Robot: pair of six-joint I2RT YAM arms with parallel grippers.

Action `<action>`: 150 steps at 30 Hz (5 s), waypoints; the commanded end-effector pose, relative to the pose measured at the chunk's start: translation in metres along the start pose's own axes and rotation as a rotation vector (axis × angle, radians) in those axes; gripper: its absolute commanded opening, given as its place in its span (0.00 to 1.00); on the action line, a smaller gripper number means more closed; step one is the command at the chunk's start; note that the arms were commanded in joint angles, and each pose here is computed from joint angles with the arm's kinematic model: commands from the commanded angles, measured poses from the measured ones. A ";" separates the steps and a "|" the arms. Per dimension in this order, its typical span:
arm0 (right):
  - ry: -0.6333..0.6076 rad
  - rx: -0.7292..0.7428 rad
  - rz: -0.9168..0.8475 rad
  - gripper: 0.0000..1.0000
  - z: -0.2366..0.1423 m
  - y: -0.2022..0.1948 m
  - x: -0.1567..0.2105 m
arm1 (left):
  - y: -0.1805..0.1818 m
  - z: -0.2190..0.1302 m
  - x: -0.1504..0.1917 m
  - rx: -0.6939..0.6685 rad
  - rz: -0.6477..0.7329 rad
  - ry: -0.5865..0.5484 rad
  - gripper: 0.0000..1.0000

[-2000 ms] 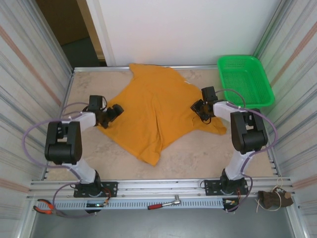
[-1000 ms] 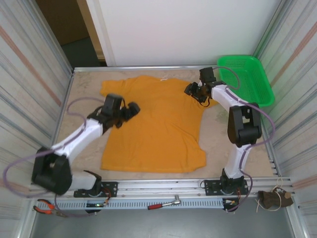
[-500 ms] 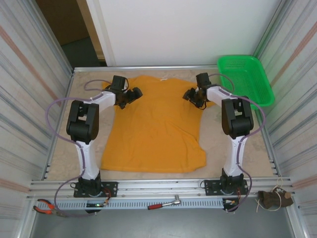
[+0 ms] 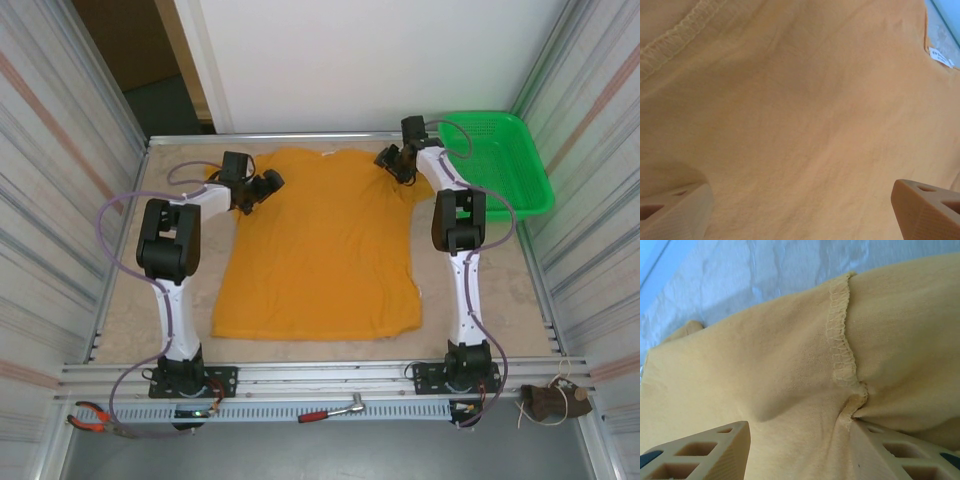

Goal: Fold the inside-out t-shirt

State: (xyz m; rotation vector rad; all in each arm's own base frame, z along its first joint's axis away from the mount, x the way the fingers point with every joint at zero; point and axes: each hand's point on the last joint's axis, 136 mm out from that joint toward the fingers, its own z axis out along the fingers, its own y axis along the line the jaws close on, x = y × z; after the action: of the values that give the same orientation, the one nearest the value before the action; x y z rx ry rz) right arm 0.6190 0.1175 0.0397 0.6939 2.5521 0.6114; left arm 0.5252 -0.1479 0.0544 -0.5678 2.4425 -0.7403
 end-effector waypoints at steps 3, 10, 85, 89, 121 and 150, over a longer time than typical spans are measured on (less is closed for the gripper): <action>0.052 0.013 0.035 0.53 0.012 -0.012 -0.001 | 0.010 0.006 -0.002 -0.013 -0.040 -0.012 0.93; -0.030 -0.047 -0.167 0.53 -0.045 0.042 -0.001 | 0.004 0.005 -0.031 -0.004 -0.027 -0.058 0.93; -0.038 -0.128 -0.006 0.00 -0.288 -0.084 0.352 | -0.028 -0.216 0.269 0.051 0.915 0.065 0.99; -0.044 -0.139 -0.001 0.00 -0.291 -0.080 0.348 | -0.056 -0.211 0.291 0.121 1.038 -0.014 0.99; -0.058 -0.226 0.050 0.00 -0.300 -0.066 0.336 | -0.072 -0.158 0.315 -0.312 1.404 -0.382 0.52; 0.198 -0.832 0.306 0.00 -0.244 0.074 0.503 | -0.165 -0.256 0.257 0.077 1.313 0.112 0.00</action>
State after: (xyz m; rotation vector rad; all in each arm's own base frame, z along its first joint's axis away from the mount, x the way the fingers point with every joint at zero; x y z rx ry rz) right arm 0.1148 0.3502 0.0896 0.4292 2.3087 1.4110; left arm 0.2210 -0.3099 0.2311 1.0133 2.1967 -0.2392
